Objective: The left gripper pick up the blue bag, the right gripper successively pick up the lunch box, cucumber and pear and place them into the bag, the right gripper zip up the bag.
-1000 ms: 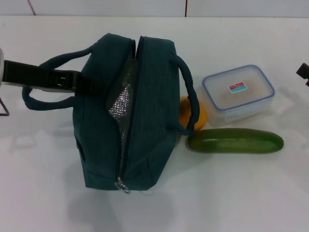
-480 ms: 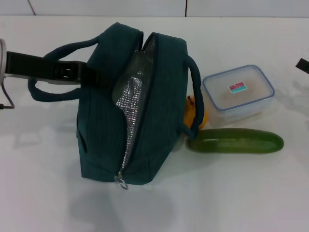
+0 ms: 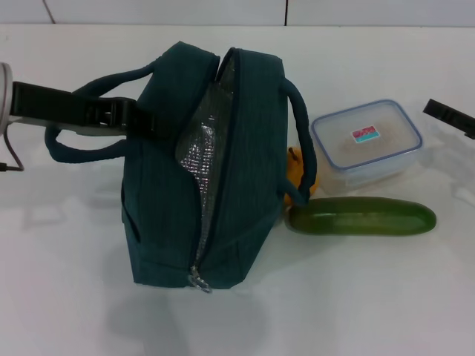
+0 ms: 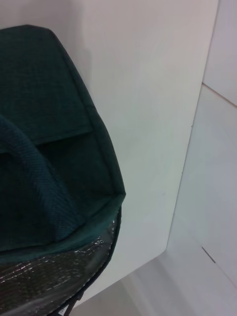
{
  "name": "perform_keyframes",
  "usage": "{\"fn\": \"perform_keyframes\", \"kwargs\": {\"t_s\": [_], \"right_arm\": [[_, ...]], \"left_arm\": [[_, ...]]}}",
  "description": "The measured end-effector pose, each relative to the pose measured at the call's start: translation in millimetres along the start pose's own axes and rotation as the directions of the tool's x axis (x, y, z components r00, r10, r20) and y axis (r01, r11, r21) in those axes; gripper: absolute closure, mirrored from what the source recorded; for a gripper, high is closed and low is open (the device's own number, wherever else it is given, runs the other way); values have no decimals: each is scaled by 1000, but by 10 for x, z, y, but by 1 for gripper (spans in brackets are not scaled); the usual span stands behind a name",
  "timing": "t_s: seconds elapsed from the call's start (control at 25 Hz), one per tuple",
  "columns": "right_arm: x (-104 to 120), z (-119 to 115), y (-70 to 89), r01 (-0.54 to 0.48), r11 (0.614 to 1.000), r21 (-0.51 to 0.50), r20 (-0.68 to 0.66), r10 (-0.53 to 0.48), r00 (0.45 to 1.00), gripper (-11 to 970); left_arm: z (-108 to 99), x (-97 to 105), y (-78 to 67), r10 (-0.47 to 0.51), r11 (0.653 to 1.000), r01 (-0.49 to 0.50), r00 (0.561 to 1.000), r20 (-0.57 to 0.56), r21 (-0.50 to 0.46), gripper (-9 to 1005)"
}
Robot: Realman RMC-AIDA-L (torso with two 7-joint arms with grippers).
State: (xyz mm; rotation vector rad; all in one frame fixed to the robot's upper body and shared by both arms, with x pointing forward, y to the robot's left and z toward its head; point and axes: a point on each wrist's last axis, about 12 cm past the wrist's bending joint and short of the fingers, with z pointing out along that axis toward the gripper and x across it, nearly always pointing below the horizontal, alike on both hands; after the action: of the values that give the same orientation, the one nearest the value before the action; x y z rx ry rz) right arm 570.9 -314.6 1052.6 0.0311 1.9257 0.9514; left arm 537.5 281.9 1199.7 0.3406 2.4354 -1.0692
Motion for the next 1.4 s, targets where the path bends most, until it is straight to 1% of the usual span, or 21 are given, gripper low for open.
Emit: {"fn": "perform_keyframes", "kwargs": {"t_s": [0.56,0.76,0.96,1.16,1.4], "right_arm": [[33,307,187,-1,999,-36,-28,0,1000,108],[82,364,220,-4,999,-35,-44,2,999,114],[109,364,220,-11,999,-33,-50,9,999,120],[123,341,221,-18,999,-41,-48,16,999,292],[142,302,235,-36,997,-67,-41,33,999,290]], "left_arm": [[30,-54,-51,32,999,-32,999,-9,7,954],[32,-56,-52,35,999,-35,999,-8,7,954],[31,-56,-50,36,999,-36,999,-7,5,954],[28,-56,-44,36,999,-36,999,-8,1,954],[28,-57,-45,37,999,-37,999,-7,1,954]]}}
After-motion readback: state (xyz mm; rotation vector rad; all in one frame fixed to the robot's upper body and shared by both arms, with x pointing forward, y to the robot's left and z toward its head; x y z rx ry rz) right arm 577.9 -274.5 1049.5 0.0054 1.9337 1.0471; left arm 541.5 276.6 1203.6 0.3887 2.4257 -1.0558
